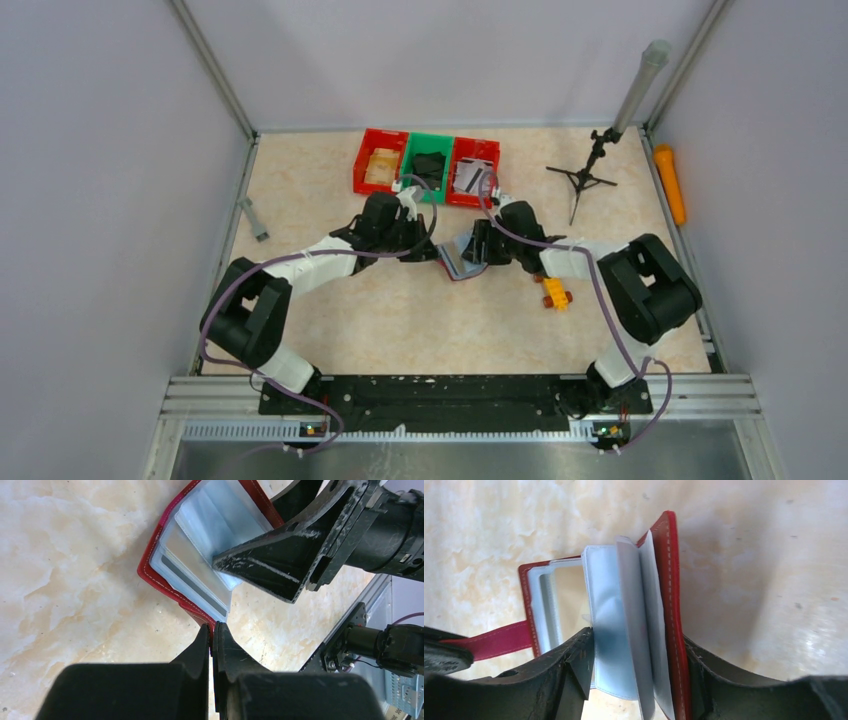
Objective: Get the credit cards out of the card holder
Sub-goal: Open the card holder at the center of the board.
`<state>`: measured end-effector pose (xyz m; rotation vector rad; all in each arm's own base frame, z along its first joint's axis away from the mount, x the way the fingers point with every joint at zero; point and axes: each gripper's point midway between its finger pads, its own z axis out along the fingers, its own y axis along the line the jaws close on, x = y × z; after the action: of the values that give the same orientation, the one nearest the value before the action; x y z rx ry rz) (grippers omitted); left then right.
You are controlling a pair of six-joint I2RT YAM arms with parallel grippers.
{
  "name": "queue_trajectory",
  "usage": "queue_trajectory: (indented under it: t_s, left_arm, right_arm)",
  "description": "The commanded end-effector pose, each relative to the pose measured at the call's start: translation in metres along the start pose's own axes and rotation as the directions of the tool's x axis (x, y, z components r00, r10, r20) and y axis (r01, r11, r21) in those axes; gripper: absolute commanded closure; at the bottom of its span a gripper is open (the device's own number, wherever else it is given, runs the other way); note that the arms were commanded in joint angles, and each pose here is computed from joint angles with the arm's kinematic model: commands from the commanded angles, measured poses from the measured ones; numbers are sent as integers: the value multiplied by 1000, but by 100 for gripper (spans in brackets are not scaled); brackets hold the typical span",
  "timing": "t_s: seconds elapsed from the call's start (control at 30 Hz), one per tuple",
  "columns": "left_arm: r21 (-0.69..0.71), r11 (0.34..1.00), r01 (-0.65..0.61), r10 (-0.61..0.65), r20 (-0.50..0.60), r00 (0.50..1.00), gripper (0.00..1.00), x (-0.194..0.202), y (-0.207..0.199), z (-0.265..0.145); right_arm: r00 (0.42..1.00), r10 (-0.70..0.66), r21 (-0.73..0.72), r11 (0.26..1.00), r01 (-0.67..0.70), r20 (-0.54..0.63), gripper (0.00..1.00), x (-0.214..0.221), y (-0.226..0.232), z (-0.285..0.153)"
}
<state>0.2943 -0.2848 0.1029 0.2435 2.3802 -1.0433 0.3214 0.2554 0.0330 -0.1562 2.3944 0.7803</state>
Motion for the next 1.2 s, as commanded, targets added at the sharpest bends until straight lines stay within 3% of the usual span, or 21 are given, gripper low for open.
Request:
queue_trajectory:
  t_s: [0.0,0.3,0.6,0.87,1.17]
  left_arm:
    - [1,998,-59,59,80,995,99,-26,-12,-10]
    - [-5,998,-62,63,79,995,99,-26,-10,-9]
    - [-5,998,-63,63,78,995,99,-26,-11,-9]
    - [-9,998,-62,62,74,995,99,-26,-9,-7]
    - [-14,998,-63,64,74,995,99,-27,-7,-5]
  right_arm:
    - [1000,-7,233,972,8,-6,41,5,-44,-11]
    - [999,-16,385,923,-4,49,30,-8,-70,-30]
    - [986,-51,462,887,-27,156,26,-30,-83,-59]
    - [948,-104,262,965,23,300,17,-49,-42,-77]
    - [974,-89,118,991,65,207,8,-33,-21,-53]
